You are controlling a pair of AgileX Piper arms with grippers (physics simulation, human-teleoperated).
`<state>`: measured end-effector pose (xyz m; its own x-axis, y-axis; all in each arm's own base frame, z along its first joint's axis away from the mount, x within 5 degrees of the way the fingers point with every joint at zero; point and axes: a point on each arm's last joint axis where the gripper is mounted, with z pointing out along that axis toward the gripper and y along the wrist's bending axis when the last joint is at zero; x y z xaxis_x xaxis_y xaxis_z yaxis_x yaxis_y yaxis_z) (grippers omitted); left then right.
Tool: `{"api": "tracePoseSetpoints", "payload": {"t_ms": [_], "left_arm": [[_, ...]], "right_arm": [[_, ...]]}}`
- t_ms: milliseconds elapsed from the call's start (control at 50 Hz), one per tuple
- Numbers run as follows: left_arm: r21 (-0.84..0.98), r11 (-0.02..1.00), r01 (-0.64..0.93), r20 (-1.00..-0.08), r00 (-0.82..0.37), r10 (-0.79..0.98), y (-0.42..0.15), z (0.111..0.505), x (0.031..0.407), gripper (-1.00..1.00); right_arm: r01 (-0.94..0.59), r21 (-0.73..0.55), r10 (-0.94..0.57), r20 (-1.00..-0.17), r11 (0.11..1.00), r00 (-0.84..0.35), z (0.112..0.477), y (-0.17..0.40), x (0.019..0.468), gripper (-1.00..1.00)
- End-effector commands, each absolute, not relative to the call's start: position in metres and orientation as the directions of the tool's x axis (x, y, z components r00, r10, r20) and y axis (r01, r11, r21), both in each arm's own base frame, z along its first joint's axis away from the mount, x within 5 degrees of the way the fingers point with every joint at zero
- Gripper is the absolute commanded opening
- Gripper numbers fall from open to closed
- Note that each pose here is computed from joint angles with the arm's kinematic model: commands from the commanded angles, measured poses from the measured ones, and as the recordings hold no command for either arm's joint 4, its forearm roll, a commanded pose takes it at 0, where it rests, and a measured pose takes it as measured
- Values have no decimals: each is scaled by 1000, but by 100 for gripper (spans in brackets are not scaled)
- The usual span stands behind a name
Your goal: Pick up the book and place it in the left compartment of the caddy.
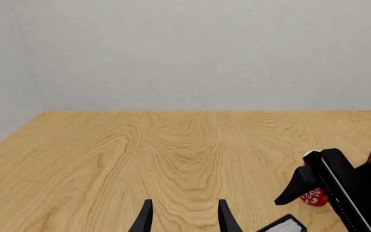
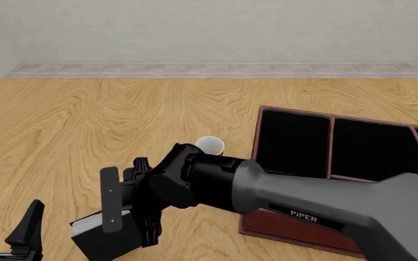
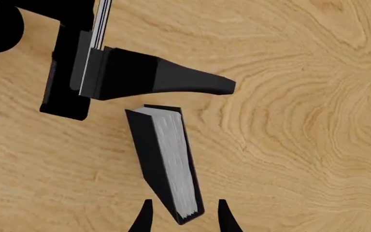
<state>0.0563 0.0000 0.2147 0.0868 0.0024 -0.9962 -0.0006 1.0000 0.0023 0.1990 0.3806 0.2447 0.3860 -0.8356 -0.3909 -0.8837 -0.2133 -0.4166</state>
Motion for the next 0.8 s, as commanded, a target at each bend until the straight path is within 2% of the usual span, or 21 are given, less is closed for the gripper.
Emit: {"api": "tracePoseSetpoints", "payload": {"t_ms": [20, 800], "left_arm": [[3, 1000, -1, -996, 87, 3, 0, 214, 56, 100], [3, 1000, -1, -996, 87, 3, 0, 214, 56, 100]], "right_arm": [[-885, -414, -838, -388, -213, 383, 242, 381, 201, 100], [-896, -394, -850, -381, -206, 363, 228, 386, 205, 100]]}}
